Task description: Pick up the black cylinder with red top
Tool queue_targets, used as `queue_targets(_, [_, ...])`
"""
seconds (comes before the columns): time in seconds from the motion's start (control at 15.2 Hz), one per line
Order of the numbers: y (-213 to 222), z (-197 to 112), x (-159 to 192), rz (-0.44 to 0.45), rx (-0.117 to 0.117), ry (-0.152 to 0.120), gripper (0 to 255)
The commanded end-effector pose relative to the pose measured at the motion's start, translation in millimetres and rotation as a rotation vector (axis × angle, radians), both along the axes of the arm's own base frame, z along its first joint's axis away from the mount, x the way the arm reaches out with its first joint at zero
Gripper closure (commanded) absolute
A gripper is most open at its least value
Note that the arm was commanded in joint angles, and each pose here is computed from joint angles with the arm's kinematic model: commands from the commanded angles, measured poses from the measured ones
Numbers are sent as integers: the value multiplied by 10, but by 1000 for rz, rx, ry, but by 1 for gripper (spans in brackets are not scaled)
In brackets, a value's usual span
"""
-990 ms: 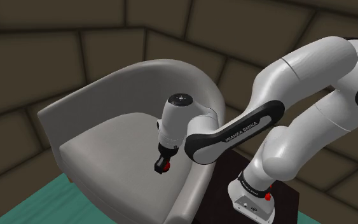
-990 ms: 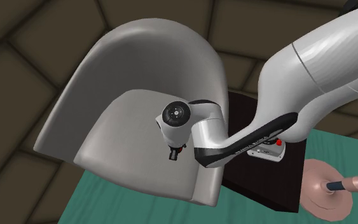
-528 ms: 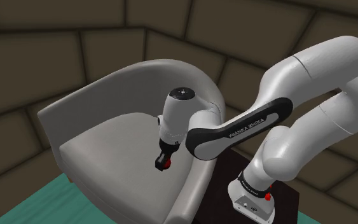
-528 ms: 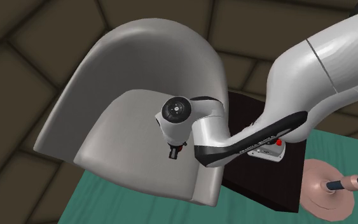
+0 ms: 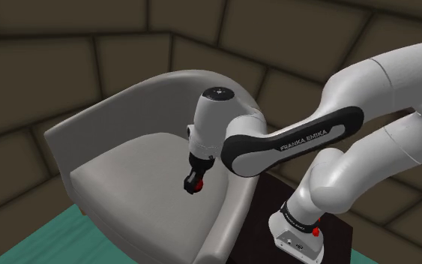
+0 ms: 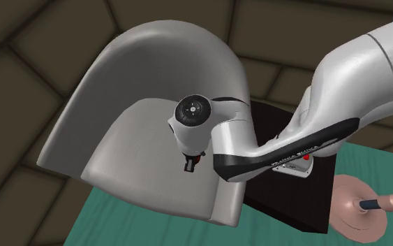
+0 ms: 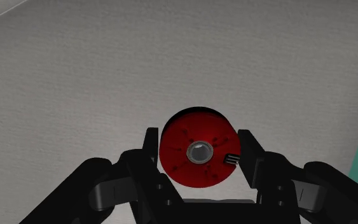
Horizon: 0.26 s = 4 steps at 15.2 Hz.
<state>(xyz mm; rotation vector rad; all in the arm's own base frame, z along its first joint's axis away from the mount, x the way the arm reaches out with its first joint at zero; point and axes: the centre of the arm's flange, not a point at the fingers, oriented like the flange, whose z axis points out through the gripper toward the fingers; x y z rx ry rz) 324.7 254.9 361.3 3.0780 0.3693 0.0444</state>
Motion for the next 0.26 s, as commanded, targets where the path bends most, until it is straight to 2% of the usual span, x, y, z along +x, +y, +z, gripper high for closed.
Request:
queue_targets(0.0, [-17,105,-3,0,0,1,255])
queue_targets(0.2, [-17,166,-3,0,0,1,255])
